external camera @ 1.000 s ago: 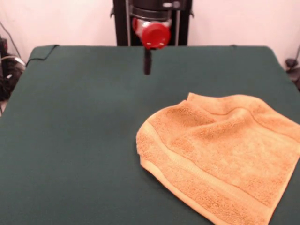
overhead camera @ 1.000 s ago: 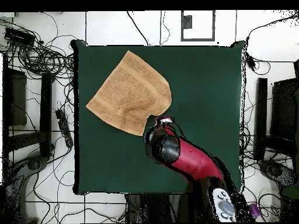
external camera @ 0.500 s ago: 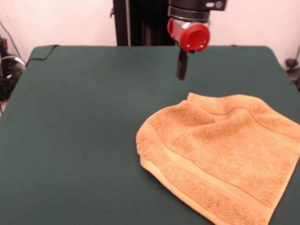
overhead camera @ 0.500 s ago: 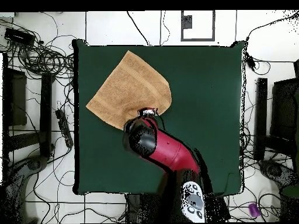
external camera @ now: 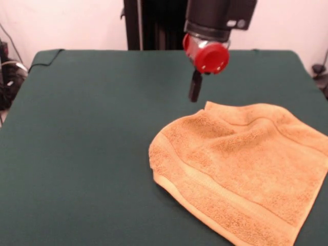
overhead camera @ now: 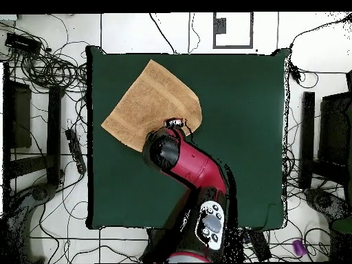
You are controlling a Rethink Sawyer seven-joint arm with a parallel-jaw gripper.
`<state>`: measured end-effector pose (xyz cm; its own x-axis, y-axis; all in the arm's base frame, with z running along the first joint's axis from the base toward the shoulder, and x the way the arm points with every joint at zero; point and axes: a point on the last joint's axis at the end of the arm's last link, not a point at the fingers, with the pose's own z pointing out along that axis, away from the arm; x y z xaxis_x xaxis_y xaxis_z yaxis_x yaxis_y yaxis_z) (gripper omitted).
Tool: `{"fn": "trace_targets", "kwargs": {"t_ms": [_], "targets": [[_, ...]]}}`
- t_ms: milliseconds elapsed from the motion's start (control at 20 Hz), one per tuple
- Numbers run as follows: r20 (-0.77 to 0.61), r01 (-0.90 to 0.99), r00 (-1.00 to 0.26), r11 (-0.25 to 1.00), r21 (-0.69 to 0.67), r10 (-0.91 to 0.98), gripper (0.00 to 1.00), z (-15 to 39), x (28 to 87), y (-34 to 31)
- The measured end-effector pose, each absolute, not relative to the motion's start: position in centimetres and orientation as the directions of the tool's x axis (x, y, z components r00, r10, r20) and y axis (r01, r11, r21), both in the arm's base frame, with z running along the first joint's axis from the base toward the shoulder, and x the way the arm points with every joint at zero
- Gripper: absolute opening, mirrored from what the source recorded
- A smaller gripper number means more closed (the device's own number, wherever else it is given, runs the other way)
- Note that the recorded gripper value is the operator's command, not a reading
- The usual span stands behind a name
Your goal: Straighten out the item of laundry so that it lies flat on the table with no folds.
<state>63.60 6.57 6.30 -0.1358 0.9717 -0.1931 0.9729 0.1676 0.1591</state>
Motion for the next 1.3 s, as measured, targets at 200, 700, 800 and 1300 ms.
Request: {"fn": "trace_targets", "kwargs": {"t_ms": [200,700,800,1300], "targets": [[-0.205,0.982,-0.116,0.143,0.123,0.972,0.0,3.6,63.3,5.0],[-0.229,0.992,-0.116,0.125,0.028,0.967,0.0,-0.8,61.6,4.8],[-0.226,0.992,-0.119,0.127,0.018,0.967,0.0,-0.5,61.8,5.5],[-0.198,0.995,-0.074,0.086,0.055,0.977,0.0,3.5,65.0,9.1]]}}
